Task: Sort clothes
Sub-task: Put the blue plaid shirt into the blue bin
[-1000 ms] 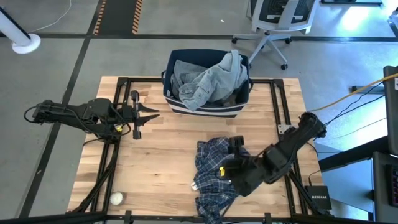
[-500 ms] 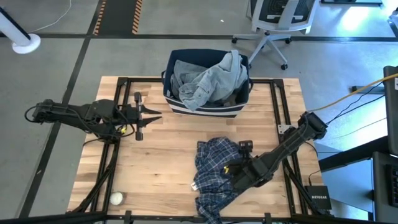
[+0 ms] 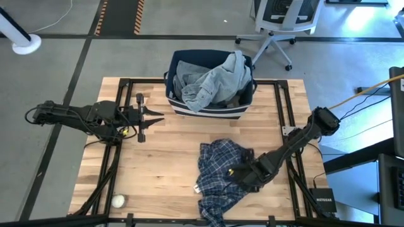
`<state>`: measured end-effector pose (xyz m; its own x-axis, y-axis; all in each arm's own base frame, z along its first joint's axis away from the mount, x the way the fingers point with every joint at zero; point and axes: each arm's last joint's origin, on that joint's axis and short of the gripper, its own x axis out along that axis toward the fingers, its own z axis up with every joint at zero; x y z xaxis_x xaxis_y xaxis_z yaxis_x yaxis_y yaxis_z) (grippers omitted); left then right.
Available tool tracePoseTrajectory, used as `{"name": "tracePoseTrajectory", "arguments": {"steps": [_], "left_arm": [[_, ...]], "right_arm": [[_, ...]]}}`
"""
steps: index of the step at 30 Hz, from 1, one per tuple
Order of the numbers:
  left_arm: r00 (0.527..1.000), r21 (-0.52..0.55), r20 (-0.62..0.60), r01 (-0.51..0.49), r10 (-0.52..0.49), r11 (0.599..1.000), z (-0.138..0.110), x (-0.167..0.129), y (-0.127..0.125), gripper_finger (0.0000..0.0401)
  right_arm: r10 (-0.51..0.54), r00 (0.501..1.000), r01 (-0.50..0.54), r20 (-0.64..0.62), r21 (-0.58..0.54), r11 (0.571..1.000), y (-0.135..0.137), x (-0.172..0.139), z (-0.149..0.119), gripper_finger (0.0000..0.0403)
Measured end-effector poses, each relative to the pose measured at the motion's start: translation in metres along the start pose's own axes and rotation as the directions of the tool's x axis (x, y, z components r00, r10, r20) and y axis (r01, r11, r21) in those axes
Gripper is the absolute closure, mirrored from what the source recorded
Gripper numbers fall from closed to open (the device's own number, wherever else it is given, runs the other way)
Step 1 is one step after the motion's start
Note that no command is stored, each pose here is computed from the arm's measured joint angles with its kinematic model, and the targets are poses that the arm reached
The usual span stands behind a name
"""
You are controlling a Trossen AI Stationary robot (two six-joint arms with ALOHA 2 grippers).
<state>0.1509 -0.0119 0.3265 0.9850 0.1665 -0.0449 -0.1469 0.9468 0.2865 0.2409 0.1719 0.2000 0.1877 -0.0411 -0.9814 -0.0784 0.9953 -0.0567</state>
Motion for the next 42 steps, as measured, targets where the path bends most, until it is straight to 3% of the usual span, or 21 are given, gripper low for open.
{"name": "tracePoseTrajectory", "arguments": {"steps": [9,14,18,24,32,35,38,42], "left_arm": [[1.0,0.01,0.0,0.0,0.0,1.0,0.0,0.0,0.0,0.0342],[1.0,0.01,0.001,0.0,0.0,1.0,0.0,0.0,0.0,0.0342],[1.0,0.009,0.001,-0.001,0.001,1.0,0.0,0.0,0.0,0.0342],[1.0,0.011,0.0,0.0,0.0,1.0,0.0,0.0,0.0,0.0342],[1.0,0.013,0.003,-0.001,0.001,1.0,0.0,0.0,0.0,0.0342],[1.0,0.013,0.003,-0.001,0.001,1.0,0.0,0.0,0.0,0.0342],[1.0,0.012,0.0,0.0,0.0,1.0,0.0,0.0,0.0,0.0342],[1.0,0.011,0.0,0.0,0.0,1.0,0.0,0.0,0.0,0.0342]], "right_arm": [[0.173,0.926,-0.17,0.334,-0.039,0.985,0.015,-0.002,0.032,0.0073],[0.034,0.933,-0.038,0.357,0.004,0.999,0.01,0.007,0.035,0.0073],[-0.042,0.962,0.054,0.27,-0.038,0.998,0.006,0.022,0.031,0.0073],[-0.031,0.999,0.032,0.013,-0.064,0.997,-0.003,0.013,0.017,0.0072],[-0.07,0.993,0.063,-0.092,-0.076,0.995,-0.006,-0.032,0.024,0.0072],[-0.129,0.981,0.12,-0.143,-0.073,0.99,-0.006,-0.042,0.018,0.0072],[-0.194,0.956,0.176,-0.22,-0.098,0.98,-0.006,-0.04,0.005,0.0072],[-0.145,0.928,0.114,-0.343,-0.109,0.988,-0.004,-0.018,-0.015,0.0072]]}}
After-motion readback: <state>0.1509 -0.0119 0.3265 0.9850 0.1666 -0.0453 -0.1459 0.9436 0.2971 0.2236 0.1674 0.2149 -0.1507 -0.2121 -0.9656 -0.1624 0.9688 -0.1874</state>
